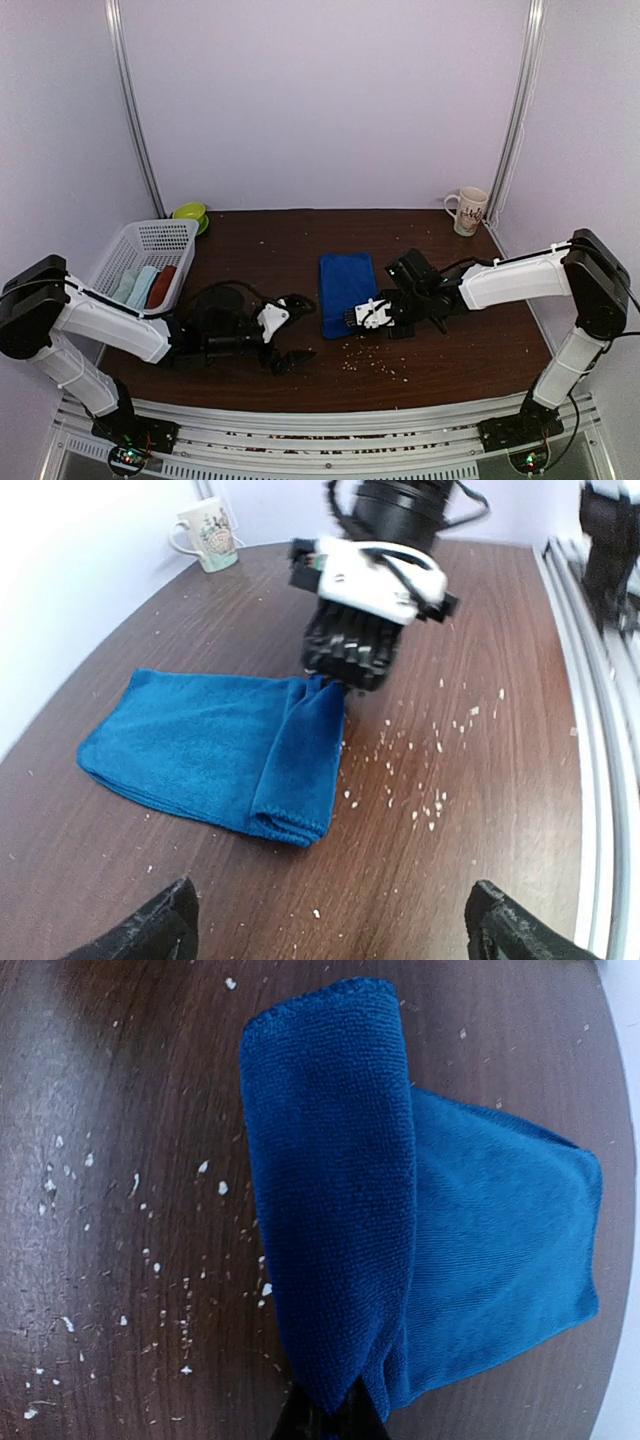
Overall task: Roll the towels
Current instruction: Roll the towel at the center of the board.
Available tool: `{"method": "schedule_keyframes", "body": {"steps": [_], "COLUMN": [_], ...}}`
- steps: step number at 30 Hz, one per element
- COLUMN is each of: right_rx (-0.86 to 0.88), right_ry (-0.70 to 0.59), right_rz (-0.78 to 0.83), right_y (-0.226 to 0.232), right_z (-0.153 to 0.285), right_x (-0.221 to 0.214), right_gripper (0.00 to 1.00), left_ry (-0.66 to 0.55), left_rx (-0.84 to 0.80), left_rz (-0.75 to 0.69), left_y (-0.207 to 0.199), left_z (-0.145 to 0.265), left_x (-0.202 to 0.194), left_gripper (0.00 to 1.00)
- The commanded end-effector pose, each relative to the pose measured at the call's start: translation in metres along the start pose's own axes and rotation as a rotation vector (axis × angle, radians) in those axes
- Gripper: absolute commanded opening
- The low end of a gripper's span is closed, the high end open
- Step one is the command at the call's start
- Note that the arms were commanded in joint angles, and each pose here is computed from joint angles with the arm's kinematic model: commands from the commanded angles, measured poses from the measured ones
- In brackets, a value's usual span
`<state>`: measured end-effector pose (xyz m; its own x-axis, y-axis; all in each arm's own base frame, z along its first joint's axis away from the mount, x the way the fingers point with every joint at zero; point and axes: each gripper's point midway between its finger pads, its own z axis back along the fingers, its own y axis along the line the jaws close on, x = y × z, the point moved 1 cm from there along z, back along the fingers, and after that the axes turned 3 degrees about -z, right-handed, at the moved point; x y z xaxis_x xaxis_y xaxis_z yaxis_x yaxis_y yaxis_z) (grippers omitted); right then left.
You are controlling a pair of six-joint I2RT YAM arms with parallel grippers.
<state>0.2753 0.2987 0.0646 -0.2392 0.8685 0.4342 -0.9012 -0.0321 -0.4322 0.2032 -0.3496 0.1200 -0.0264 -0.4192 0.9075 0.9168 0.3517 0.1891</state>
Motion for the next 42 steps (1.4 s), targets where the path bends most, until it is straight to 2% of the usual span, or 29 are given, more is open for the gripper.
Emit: {"method": "schedule_keyframes", "body": {"steps": [1, 9, 15, 19, 25, 34, 38, 42], "right_rx": [0.193, 0.200, 0.236, 0.247, 0.257, 0.275, 0.289, 0.308], "right_ry": [0.088, 0.083, 0.094, 0.091, 0.085, 0.062, 0.058, 0.048], "right_rz": [-0.074, -0.066, -0.063, -0.069, -0.076, -0.070, -0.073, -0.081], "right_y": [0.033, 0.030, 0.035, 0.035, 0.033, 0.031, 0.032, 0.032], "right_z": [-0.005, 0.003, 0.002, 0.002, 0.004, 0.011, 0.013, 0.015], "right_x": [-0.024, -0.024, -0.029, -0.031, -0.033, -0.028, -0.027, -0.025], "right_gripper": [0.00, 0.00, 0.00, 0.00, 0.00, 0.00, 0.00, 0.00], "left_ry": [-0.009, 0.111, 0.097, 0.090, 0.189, 0.319, 0.389, 0.410], "left_rx": [0.145, 0.290, 0.374, 0.321, 0.204, 0.185, 0.152, 0.116], "left_rz": [-0.275, -0.559, -0.692, -0.731, -0.810, -0.789, -0.814, -0.818], "left_y": [-0.001, -0.042, -0.054, -0.063, -0.075, -0.051, -0.048, -0.050], "left_z": [-0.005, -0.052, -0.070, -0.077, -0.092, -0.099, -0.106, -0.106], "left_x": [0.009, -0.005, -0.010, -0.012, -0.031, -0.049, -0.061, -0.067], "left_gripper": [0.94, 0.96, 0.96, 0.93, 0.76, 0.75, 0.69, 0.60]}}
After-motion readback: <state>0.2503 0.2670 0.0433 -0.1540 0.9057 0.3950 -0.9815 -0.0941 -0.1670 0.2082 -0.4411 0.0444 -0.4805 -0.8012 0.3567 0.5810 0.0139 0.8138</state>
